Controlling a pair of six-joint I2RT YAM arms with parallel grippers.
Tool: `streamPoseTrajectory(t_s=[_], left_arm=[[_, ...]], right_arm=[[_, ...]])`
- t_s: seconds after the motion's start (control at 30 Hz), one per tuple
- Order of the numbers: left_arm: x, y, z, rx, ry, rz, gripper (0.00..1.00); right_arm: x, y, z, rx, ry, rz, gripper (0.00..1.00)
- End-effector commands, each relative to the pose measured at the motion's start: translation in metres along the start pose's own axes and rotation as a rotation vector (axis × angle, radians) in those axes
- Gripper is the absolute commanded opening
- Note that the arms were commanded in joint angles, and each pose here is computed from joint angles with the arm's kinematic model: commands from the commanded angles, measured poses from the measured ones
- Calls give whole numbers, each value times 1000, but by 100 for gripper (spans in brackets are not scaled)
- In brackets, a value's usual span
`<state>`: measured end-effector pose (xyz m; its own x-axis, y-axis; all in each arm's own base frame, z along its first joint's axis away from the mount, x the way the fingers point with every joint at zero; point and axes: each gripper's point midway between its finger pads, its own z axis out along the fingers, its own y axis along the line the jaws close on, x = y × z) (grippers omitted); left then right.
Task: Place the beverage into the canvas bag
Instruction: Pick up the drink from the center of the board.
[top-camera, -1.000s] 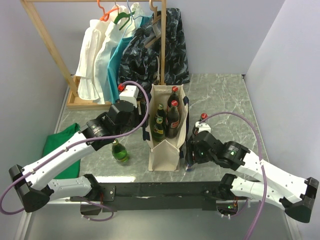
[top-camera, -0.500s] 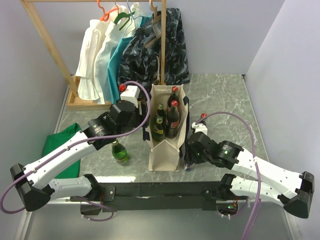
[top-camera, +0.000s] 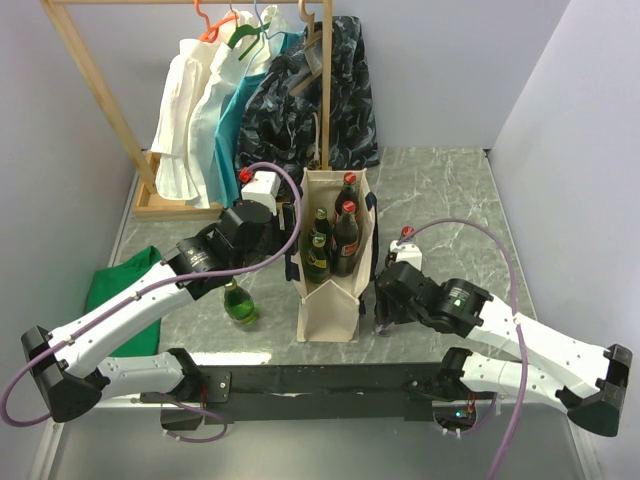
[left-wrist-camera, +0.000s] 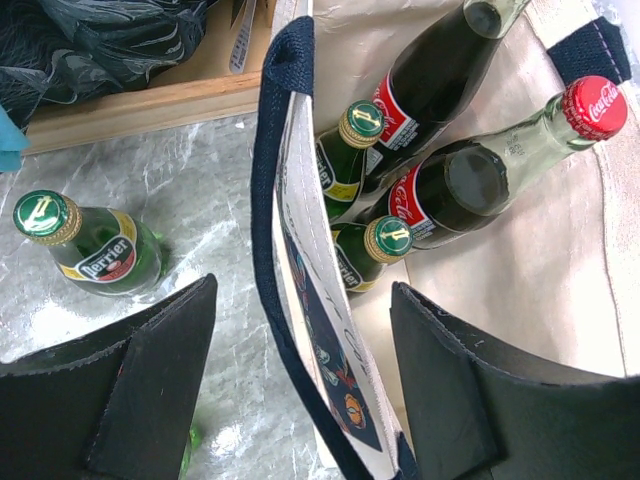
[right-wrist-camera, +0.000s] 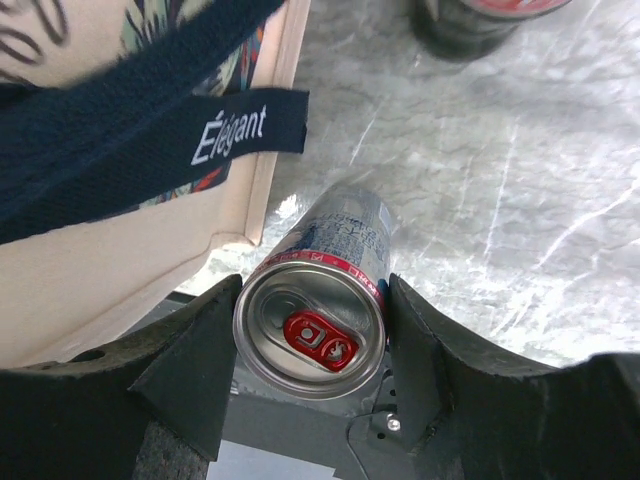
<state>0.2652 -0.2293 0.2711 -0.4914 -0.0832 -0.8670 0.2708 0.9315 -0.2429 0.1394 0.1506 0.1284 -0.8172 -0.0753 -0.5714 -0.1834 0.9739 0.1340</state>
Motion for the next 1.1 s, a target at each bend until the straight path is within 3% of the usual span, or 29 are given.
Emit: streamPoseTrajectory(t_s=[0.0,0.47,0.73,1.07], left_arm=[[-17,-7,-3,20,-45,3,75],[-15,-5,-3,16,-40,10,72],[-15,-6,-2,19,-39,14,72],[-14,-4,-6,19,-39,12,72]], right_arm=[[-51,12,-34,-47,-165,47,0],[-98,13,-76,-31,-276,82,0],[-109,12,-83,15,-274,67,0],[-147,3,-123,50,-387,78,0]])
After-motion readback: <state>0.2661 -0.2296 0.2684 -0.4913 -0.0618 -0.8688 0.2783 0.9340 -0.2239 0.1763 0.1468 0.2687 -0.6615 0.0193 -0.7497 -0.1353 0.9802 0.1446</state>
